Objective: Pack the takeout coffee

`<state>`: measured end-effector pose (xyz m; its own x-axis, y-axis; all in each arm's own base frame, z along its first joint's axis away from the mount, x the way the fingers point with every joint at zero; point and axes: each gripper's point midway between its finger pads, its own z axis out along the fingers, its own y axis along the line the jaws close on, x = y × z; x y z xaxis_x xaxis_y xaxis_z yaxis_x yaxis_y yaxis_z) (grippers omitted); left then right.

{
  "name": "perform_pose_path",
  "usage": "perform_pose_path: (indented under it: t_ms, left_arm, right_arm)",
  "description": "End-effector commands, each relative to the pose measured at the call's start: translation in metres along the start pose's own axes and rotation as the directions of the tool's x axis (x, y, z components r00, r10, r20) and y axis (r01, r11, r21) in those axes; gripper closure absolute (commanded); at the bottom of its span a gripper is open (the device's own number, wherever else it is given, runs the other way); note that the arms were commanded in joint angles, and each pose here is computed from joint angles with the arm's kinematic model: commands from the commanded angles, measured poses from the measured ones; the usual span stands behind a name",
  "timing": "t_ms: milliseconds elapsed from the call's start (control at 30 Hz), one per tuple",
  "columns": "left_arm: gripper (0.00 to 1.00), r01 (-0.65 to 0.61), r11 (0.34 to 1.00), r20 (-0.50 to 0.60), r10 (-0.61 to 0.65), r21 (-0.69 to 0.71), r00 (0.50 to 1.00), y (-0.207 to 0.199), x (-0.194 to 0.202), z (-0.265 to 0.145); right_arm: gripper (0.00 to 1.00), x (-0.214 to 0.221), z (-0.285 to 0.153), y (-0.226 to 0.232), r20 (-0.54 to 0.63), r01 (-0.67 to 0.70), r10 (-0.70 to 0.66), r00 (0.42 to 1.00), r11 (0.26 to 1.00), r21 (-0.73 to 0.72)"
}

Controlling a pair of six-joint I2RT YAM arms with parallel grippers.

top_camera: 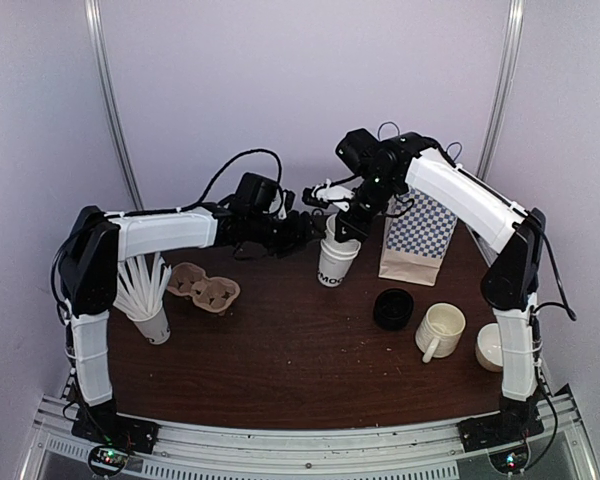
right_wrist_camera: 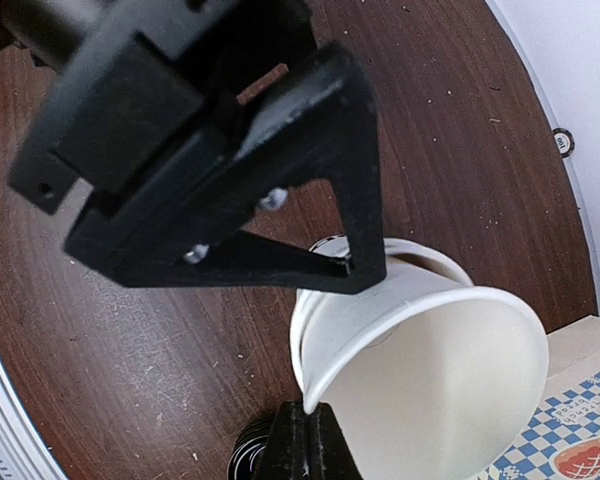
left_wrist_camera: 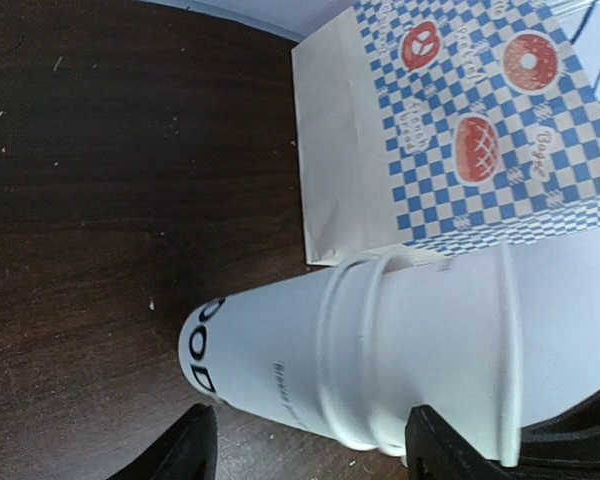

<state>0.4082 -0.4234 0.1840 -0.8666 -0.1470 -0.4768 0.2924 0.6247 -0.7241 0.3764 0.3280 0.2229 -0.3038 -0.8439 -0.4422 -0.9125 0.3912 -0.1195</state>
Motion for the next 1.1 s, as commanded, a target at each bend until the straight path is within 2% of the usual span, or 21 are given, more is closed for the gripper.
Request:
perform_pose_path:
  t_ms: [0,267,433,600,867,1067]
  left_arm:
    - [0.32,0.001,0.997,-0.003,-0.001,-0.077,1.0,0.024,0.005,0.019]
    - [0.32,-0.018,0.997,-0.012,0.017,-0.075,1.0,0.022,0.003,0.022]
    - [0.32,-0.058,0.997,0.018,0.059,-0.042,0.998,0.003,-0.008,0.009]
    - [0.31,-0.155,0.988,0.065,0.156,-0.018,0.986,-0.03,-0.028,-0.023]
    - [0.28,-0.391,0.91,0.123,0.407,-0.139,0.905,-0.059,-0.059,-0.099]
    - [0.25,-0.497,0.831,0.116,0.535,-0.248,0.837,-0.048,-0.076,-0.141]
  right_arm:
    - [1.0,-0.009,0.002,-0.005,0.02,0.029,-0.029,0.999,0.999,0.028]
    - [1.0,-0.004,0.006,-0.012,-0.007,0.04,-0.04,0.999,0.997,0.065]
    - [1.0,-0.01,-0.02,-0.011,0.021,0.055,-0.057,0.998,0.994,0.094]
    - [1.0,-0.006,-0.052,-0.006,0.035,0.082,-0.088,0.996,0.987,0.139]
    - [1.0,0.007,-0.085,0.027,0.066,0.143,-0.151,0.986,0.983,0.112]
    - [1.0,0.024,-0.072,0.092,0.004,0.36,-0.36,0.933,0.933,0.027]
